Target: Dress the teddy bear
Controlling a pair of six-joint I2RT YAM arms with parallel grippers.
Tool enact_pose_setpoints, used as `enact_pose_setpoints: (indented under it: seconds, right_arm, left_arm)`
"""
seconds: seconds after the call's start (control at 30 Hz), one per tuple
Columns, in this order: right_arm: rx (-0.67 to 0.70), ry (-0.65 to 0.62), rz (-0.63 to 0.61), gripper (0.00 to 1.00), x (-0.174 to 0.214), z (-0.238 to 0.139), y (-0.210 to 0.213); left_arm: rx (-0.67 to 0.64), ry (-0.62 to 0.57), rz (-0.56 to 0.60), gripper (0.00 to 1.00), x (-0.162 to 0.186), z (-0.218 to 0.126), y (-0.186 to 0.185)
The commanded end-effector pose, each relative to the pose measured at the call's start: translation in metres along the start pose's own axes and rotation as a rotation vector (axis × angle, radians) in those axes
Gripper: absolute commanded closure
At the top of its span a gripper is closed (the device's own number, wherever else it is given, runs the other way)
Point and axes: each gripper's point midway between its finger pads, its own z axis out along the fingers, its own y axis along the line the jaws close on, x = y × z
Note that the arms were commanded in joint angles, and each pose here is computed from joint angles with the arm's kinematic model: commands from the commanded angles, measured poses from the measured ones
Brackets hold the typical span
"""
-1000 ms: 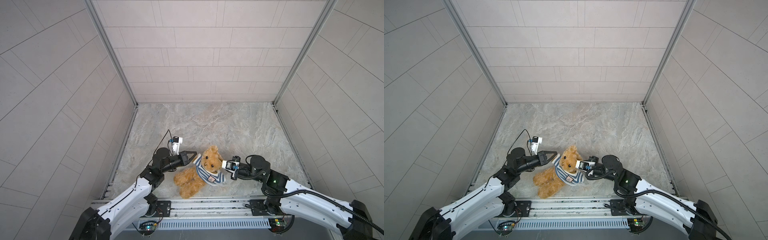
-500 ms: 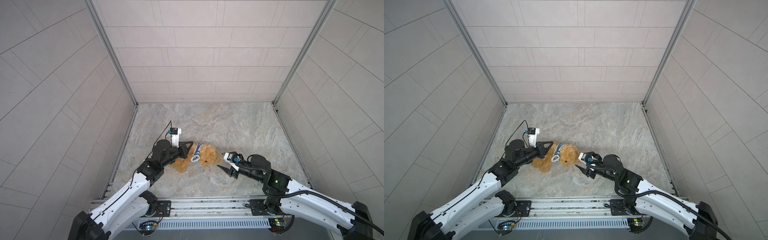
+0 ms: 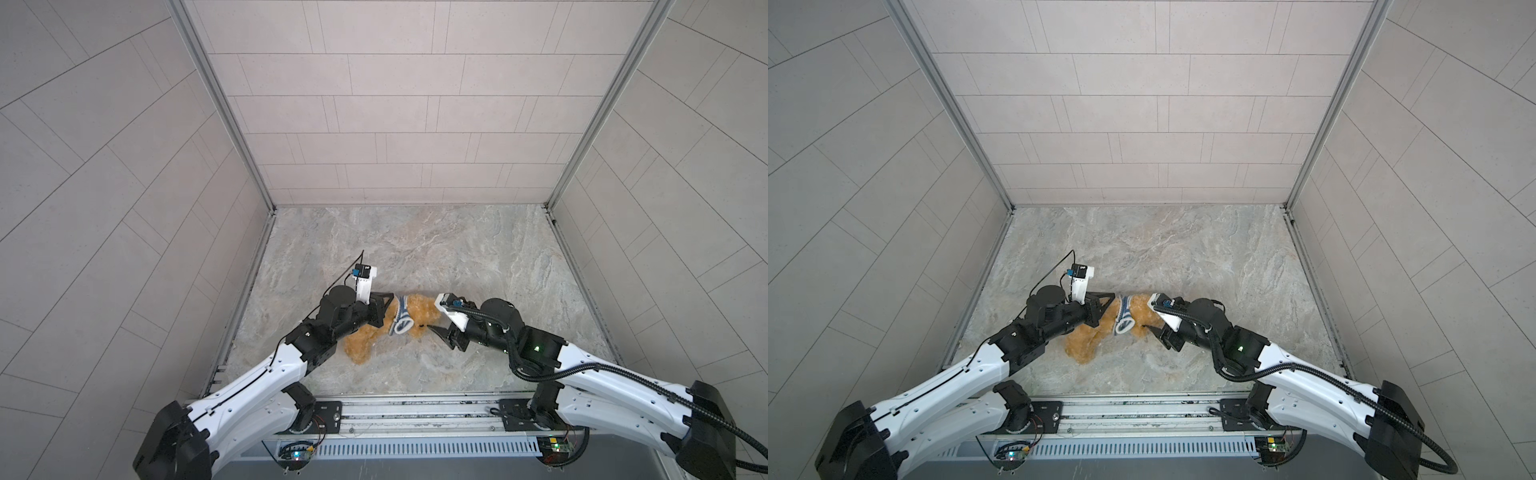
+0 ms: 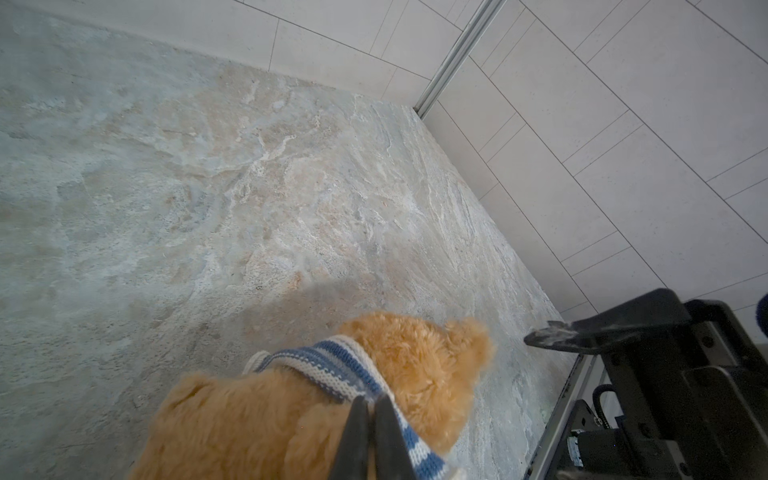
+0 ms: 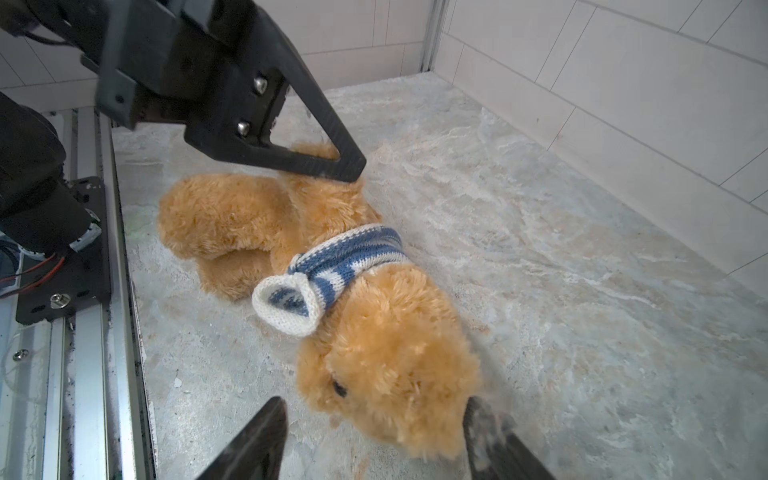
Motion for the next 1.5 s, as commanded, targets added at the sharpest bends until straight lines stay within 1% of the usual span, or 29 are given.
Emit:
enact_pose_setpoints:
  seconds: [0.0, 0.23, 0.37, 0.53, 0.6, 0.67, 0.73, 0.8, 0.83, 0.87, 0.93, 1.0, 1.03, 1.07, 1.1, 1.2, 1.23, 1.27, 1.37, 1.43, 1.47]
  right_arm:
    - [0.002, 0.007, 0.015, 0.29, 0.009, 0.008, 0.0]
    - [0.003, 0.027, 0.003, 0.31, 0.013, 0.017, 0.0]
    - [-0.007, 0.051, -0.008, 0.41, 0.017, 0.026, 0.001]
    - [-0.032, 0.071, -0.006, 0.57, 0.024, 0.039, 0.005]
    - [-0.034, 0.071, -0.005, 0.69, 0.025, 0.042, 0.005]
    - [-0.039, 0.075, -0.009, 0.79, 0.025, 0.043, 0.006]
    - [-0.041, 0.083, -0.015, 0.9, 0.026, 0.043, 0.006]
    - [-0.041, 0.088, -0.018, 0.99, 0.026, 0.041, 0.006]
    - [-0.045, 0.087, -0.017, 1.0, 0.025, 0.04, 0.007]
    - [-0.047, 0.085, -0.017, 1.0, 0.024, 0.038, 0.007]
    - [-0.045, 0.08, -0.014, 1.0, 0.022, 0.035, 0.008]
    - [-0.034, 0.085, -0.01, 1.0, 0.02, 0.032, 0.007]
    - [-0.025, 0.091, -0.008, 1.0, 0.018, 0.03, 0.007]
    - [-0.016, 0.098, -0.003, 1.0, 0.017, 0.029, 0.006]
    - [-0.004, 0.105, 0.008, 1.0, 0.015, 0.027, 0.005]
    - [0.031, 0.119, 0.068, 1.0, 0.008, 0.025, -0.001]
    - [0.033, 0.137, 0.08, 1.0, 0.012, 0.024, -0.001]
    - [0.032, 0.119, 0.088, 1.0, -0.001, 0.023, -0.002]
    - [0.011, 0.112, 0.09, 1.0, -0.007, 0.022, 0.003]
    - [0.019, 0.1, 0.082, 1.0, -0.012, 0.02, 0.004]
    - [0.022, 0.099, 0.076, 1.0, -0.013, 0.019, 0.004]
  left_arm:
    - [0.01, -0.031, -0.005, 1.0, -0.001, 0.0, -0.002]
    - [0.005, 0.006, -0.004, 1.0, 0.016, -0.002, 0.003]
    - [0.009, 0.016, -0.01, 1.0, 0.021, -0.002, 0.004]
    - [0.009, 0.021, -0.016, 1.0, 0.025, -0.004, 0.005]
    - [0.003, 0.026, -0.016, 1.0, 0.027, -0.005, 0.006]
    - [-0.015, 0.04, -0.022, 1.0, 0.03, -0.006, 0.01]
    - [-0.046, 0.069, -0.027, 1.0, 0.036, -0.009, 0.015]
    - [-0.078, 0.096, -0.033, 1.0, 0.042, -0.015, 0.02]
    - [-0.104, 0.107, -0.033, 0.98, 0.044, -0.019, 0.024]
    - [-0.129, 0.117, -0.03, 0.94, 0.046, -0.024, 0.028]
    - [-0.201, 0.135, -0.019, 0.74, 0.049, -0.036, 0.039]
    - [-0.274, 0.123, -0.015, 0.6, 0.046, -0.051, 0.048]
    - [-0.283, 0.109, -0.017, 0.54, 0.041, -0.058, 0.048]
    - [-0.262, 0.088, -0.018, 0.51, 0.035, -0.064, 0.042]
    - [-0.225, 0.064, -0.028, 0.51, 0.027, -0.069, 0.032]
    - [-0.116, 0.022, -0.061, 0.58, 0.01, -0.078, 0.002]
    - [-0.099, 0.019, -0.079, 0.6, 0.007, -0.079, -0.004]
    - [-0.069, 0.024, -0.096, 0.63, 0.006, -0.079, -0.012]
    - [0.033, 0.044, -0.113, 0.68, 0.007, -0.071, -0.042]
    - [0.056, 0.079, -0.096, 0.71, 0.012, -0.063, -0.057]
    - [0.047, 0.105, -0.086, 0.73, 0.019, -0.058, -0.059]
